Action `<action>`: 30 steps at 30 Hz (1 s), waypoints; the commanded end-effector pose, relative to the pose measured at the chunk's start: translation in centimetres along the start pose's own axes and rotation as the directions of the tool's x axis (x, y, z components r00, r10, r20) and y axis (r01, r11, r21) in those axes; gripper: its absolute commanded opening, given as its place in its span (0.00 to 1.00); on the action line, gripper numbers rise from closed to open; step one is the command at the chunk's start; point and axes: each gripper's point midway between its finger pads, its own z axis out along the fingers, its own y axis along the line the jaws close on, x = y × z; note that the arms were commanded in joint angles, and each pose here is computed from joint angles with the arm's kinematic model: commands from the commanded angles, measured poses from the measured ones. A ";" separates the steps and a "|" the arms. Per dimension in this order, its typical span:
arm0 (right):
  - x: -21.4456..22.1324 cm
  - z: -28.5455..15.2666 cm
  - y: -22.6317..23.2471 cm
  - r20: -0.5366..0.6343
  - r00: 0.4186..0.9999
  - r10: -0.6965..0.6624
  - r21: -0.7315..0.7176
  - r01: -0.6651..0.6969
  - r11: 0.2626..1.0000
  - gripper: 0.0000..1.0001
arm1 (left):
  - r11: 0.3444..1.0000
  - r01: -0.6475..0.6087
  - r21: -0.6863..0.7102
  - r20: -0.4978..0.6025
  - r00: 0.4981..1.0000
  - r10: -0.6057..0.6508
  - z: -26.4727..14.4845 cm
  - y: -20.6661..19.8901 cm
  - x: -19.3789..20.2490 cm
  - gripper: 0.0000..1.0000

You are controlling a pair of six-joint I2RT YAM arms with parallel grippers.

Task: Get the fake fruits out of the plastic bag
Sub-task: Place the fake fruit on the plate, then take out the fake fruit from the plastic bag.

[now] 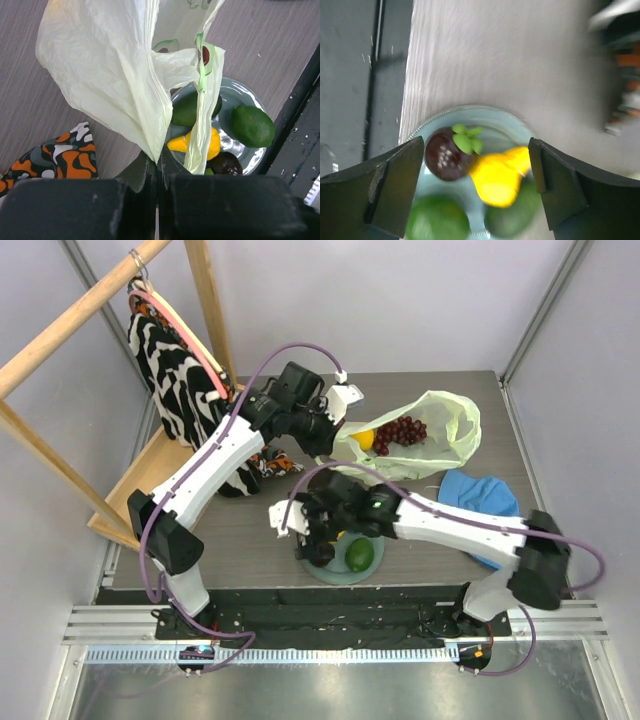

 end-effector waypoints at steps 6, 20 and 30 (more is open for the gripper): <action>1.1 -17.6 -8.5 0.248 0.882 0.401 0.352 -0.468 0.811 0.57 | 0.997 0.001 -0.080 0.074 0.997 0.005 -3.1 0.2 -1.4 0.00; 14.2 -14.7 -19.6 0.213 0.789 0.576 0.516 -0.592 0.620 0.18 | 0.999 0.039 -0.025 -0.091 0.995 -0.041 -1.5 -0.9 4.0 0.00; 18.5 -13.3 -15.4 0.156 0.708 0.689 0.552 -0.640 0.533 0.16 | 0.996 -0.008 -0.091 -0.220 0.975 -0.012 -0.1 0.6 8.4 0.00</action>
